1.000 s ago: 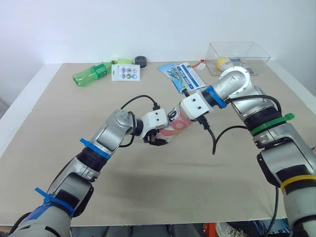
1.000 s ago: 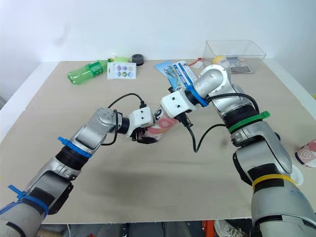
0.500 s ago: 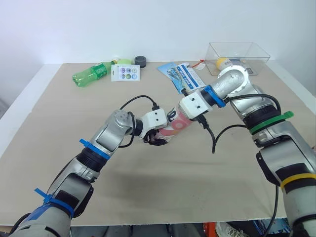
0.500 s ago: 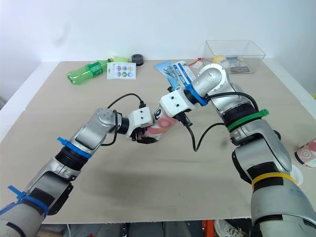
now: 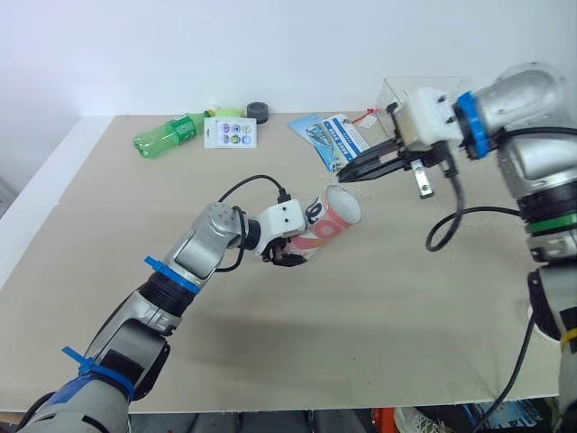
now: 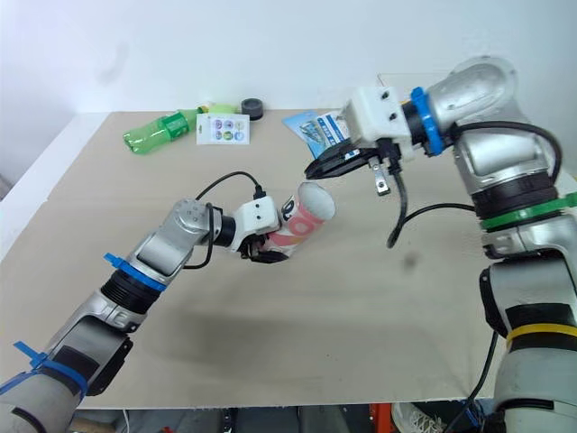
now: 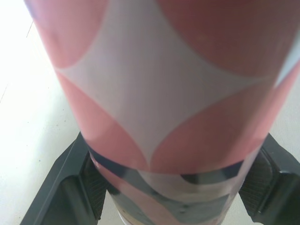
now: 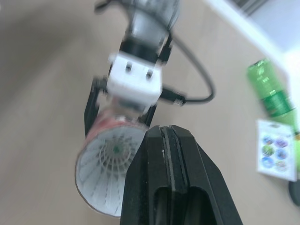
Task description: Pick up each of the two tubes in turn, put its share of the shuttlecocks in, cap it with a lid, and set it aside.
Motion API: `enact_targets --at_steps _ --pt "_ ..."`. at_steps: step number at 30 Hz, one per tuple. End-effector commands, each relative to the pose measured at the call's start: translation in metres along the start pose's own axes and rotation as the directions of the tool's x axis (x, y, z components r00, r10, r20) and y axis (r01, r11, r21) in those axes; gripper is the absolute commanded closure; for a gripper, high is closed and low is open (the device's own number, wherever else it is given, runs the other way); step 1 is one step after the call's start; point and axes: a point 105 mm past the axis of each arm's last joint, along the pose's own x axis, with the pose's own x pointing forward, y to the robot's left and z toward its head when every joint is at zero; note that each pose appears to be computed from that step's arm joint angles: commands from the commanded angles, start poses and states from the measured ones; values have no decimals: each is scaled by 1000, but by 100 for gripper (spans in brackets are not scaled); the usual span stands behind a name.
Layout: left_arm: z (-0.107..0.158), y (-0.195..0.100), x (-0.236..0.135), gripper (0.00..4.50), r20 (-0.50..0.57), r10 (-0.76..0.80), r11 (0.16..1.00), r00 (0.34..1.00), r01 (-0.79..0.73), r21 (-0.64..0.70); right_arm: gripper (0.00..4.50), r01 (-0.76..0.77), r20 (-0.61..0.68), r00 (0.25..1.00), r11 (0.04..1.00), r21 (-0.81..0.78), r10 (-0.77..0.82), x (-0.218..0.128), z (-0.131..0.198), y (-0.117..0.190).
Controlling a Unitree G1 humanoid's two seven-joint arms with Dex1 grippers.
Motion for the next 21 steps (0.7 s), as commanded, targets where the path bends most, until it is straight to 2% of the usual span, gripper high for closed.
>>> enact_targets --at_steps 1,4,8,14,18,21 --pt "-9 -3 -1 144 -27 -16 1000 1000 16 -6 445 9 21 1000 999 31 -9 -14 6 7" --pt "-9 -4 0 144 -28 -20 1000 999 20 -3 445 10 -11 1000 999 48 -10 -13 -3 13" --pt "-4 -4 1 144 -3 -17 1000 1000 17 -5 445 26 31 999 997 72 -28 -9 -1 12" --pt "-2 -13 3 144 196 6 999 981 2 -42 445 187 175 957 952 242 -232 -18 -6 6" --pt "4 -13 2 144 368 127 987 921 -80 -140 445 333 144 899 858 391 -414 -30 -31 20" --pt "6 -20 1 144 459 188 975 868 -108 -196 445 428 85 855 787 445 -512 -37 -47 35"
